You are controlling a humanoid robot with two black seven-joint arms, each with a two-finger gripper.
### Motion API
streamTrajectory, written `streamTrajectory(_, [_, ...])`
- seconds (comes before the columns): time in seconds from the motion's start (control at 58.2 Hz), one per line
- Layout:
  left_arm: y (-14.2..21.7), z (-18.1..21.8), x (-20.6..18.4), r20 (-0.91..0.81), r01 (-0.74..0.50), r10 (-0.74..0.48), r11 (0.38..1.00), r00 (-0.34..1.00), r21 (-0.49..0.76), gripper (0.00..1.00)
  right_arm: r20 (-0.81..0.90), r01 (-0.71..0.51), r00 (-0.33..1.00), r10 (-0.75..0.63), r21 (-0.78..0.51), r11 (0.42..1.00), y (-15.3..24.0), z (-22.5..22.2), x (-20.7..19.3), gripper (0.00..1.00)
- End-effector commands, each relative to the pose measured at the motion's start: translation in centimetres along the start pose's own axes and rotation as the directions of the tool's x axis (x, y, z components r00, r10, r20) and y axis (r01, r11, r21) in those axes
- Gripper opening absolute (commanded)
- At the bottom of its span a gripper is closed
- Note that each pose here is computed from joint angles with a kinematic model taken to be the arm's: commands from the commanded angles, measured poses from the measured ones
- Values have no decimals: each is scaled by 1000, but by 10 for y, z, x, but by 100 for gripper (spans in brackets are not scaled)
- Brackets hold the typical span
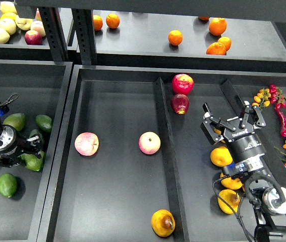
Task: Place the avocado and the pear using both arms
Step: 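Lift the avocado with the left gripper and lower it into the avocado bin, then open the left gripper and raise it back over the middle tray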
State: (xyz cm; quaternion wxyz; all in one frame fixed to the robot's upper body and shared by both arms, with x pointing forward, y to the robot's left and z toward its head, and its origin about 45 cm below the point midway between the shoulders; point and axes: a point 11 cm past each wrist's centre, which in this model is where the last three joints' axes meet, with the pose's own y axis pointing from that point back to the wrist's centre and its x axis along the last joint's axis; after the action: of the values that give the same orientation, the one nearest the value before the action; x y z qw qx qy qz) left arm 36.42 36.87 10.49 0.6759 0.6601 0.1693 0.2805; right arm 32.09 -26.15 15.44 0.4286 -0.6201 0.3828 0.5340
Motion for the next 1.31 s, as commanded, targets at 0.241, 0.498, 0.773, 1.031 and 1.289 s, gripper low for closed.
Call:
streamTrajectory(0.241, [9, 13, 9, 18, -35, 36, 999, 999, -32, 94, 0, -1, 1000, 1, -7, 1000, 1, 2, 1, 99])
streamTrajectory(0.498, [30, 44, 21, -70, -47, 34, 982, 997, -182, 99, 4, -13, 1000, 13, -8, 1000, 5, 4, 5, 99])
streamTrajectory(0.773, [55, 101, 13, -297, 10, -208, 833, 932, -553, 99, 14, -37, 999, 38, -36, 999, 10, 15, 14, 99])
streamTrajectory(1.031, [57, 116, -8, -372, 16, -460, 646, 806, -763, 99, 18, -61, 998, 63, -68, 996, 13, 26, 21, 99])
streamTrajectory(1.289, [82, 158, -77, -186, 21, -819, 234, 543, -972, 99, 21, -81, 996, 83, -108, 991, 14, 38, 27, 99])
